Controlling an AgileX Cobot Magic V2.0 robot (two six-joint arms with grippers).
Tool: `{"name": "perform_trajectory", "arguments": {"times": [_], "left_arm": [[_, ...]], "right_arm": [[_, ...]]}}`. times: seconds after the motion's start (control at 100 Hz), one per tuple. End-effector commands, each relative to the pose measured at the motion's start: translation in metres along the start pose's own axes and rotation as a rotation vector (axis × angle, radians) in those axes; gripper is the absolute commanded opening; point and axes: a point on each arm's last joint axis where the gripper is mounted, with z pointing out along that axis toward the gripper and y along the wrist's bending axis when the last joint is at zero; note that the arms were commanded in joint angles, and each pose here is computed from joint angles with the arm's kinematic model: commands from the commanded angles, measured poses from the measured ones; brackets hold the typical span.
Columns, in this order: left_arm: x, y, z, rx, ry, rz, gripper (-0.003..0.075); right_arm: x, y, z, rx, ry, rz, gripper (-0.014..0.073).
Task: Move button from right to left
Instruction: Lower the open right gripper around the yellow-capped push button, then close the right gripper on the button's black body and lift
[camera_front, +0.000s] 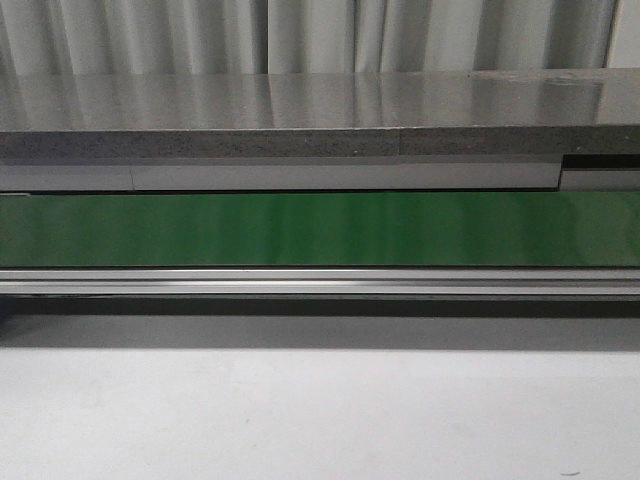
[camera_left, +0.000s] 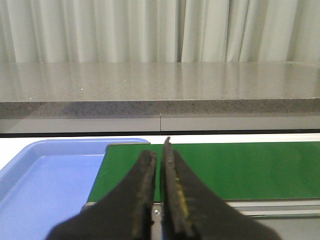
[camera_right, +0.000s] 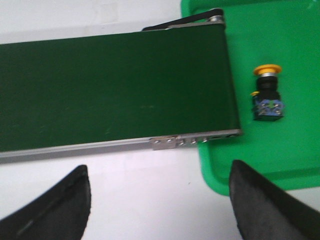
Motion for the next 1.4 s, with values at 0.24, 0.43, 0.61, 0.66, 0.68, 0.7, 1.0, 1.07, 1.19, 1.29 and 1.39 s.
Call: {"name": "perform_trajectory", "arguments": {"times": [0.24, 0.43, 0.61, 0.66, 0.68, 0.7, 1.0, 1.07, 1.19, 1.29, 1.39], "left_arm": [[0.004, -0.001, -0.002, 0.007, -0.076, -0.020, 0.0005], [0.004, -0.001, -0.002, 0.007, -0.076, -0.020, 0.0005], [0.004, -0.001, -0.002, 0.007, -0.076, -0.020, 0.0005], [0.004, -0.001, -0.002, 0.007, -0.076, -0.020, 0.0005], [0.004, -0.001, -0.002, 0.007, -0.076, -0.020, 0.0005], [0.004, -0.001, -0.002, 0.007, -0.076, -0.020, 0.0005], [0.004, -0.001, -0.002, 0.007, -0.076, -0.020, 0.0005], [0.004, -0.001, -0.002, 0.007, -0.076, -0.020, 0.0005], [0.004, -0.001, -0.002, 0.007, -0.076, -0.020, 0.0005], [0.004, -0.001, -0.002, 0.007, -0.076, -0.020, 0.0005], [0.004, -0.001, -0.002, 0.007, -0.076, -0.020, 0.0005]], "right_arm": [[-0.066, -0.051, 0.034, 0.192, -0.076, 0.079, 0.0540], [-0.079, -0.080, 0.085, 0.238, -0.049, 0.066, 0.0540], [-0.076, -0.104, 0.125, 0.265, 0.003, 0.014, 0.0540], [-0.074, -0.110, 0.133, 0.270, 0.021, 0.002, 0.0540], [-0.073, -0.112, 0.137, 0.271, 0.028, 0.000, 0.0540], [-0.072, -0.114, 0.140, 0.272, 0.034, -0.003, 0.0540], [-0.056, -0.131, 0.176, 0.214, 0.140, -0.044, 0.0540], [-0.054, -0.136, 0.180, 0.207, 0.151, -0.038, 0.0540], [-0.050, -0.144, 0.182, 0.217, 0.162, -0.036, 0.0540], [-0.047, -0.150, 0.186, 0.220, 0.174, -0.032, 0.0540], [-0.043, -0.152, 0.192, 0.211, 0.196, -0.034, 0.0540]]}}
